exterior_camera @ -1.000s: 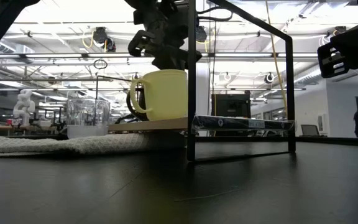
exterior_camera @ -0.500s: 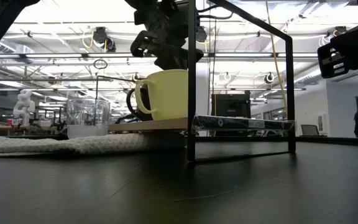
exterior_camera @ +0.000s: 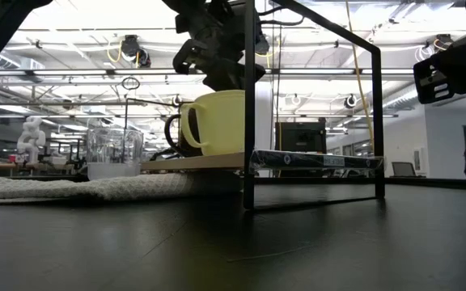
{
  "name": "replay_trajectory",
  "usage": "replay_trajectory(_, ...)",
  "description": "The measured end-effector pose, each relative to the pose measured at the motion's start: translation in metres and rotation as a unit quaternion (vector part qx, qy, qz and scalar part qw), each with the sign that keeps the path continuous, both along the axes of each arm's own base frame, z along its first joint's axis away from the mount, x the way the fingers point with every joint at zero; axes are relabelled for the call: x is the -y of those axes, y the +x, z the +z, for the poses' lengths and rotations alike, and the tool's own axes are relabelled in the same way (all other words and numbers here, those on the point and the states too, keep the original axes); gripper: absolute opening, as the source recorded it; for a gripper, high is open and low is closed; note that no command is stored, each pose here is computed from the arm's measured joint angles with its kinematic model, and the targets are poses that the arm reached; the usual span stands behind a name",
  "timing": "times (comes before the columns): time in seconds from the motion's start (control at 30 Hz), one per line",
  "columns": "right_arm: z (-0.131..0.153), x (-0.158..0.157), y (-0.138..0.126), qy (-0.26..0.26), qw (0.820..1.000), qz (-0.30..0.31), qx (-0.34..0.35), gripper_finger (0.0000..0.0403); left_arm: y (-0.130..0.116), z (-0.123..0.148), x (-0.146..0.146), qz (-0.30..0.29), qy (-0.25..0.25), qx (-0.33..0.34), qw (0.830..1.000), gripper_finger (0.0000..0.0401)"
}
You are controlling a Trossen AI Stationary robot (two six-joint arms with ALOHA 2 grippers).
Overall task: Stack small to large cups/mugs on shelf
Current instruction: Put the yellow mug on the shelf
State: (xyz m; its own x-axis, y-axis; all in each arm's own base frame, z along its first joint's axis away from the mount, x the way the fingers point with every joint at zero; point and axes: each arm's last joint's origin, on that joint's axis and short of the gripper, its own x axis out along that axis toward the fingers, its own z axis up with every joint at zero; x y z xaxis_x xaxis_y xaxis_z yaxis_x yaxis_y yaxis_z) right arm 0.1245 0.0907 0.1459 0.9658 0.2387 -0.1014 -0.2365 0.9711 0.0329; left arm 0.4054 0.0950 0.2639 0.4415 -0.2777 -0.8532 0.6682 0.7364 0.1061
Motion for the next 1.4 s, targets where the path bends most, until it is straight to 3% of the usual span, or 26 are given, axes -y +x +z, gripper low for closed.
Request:
replay_trajectory(0.43, 0.000, 0.000, 0.000, 0.000, 1.000, 0.000, 0.000, 0.0000, 0.002, 0.001, 0.000, 0.019, -0.021, 0.007, 1.000, 0.0024)
replay_trajectory(0.83, 0.000, 0.000, 0.000, 0.000, 1.000, 0.000, 0.000, 0.0000, 0.003, 0.002, 0.001, 0.027, -0.027, 0.007, 0.999, 0.0136)
replay_trajectory(1.13, 0.000, 0.000, 0.000, 0.003, 1.000, 0.000, -0.001, 0.0000, 0.009, 0.007, 0.007, 0.031, 0.025, 0.037, 0.999, 0.0150)
replay_trajectory(1.23, 0.000, 0.000, 0.000, 0.004, 1.000, 0.000, -0.001, 0.0000, 0.010, 0.019, 0.013, 0.041, 0.055, 0.032, 0.997, 0.0150)
replay_trajectory(1.4, 0.000, 0.000, 0.000, 0.004, 1.000, 0.000, -0.001, 0.0000, 0.005, 0.055, 0.027, 0.049, 0.050, 0.020, 0.997, 0.0148)
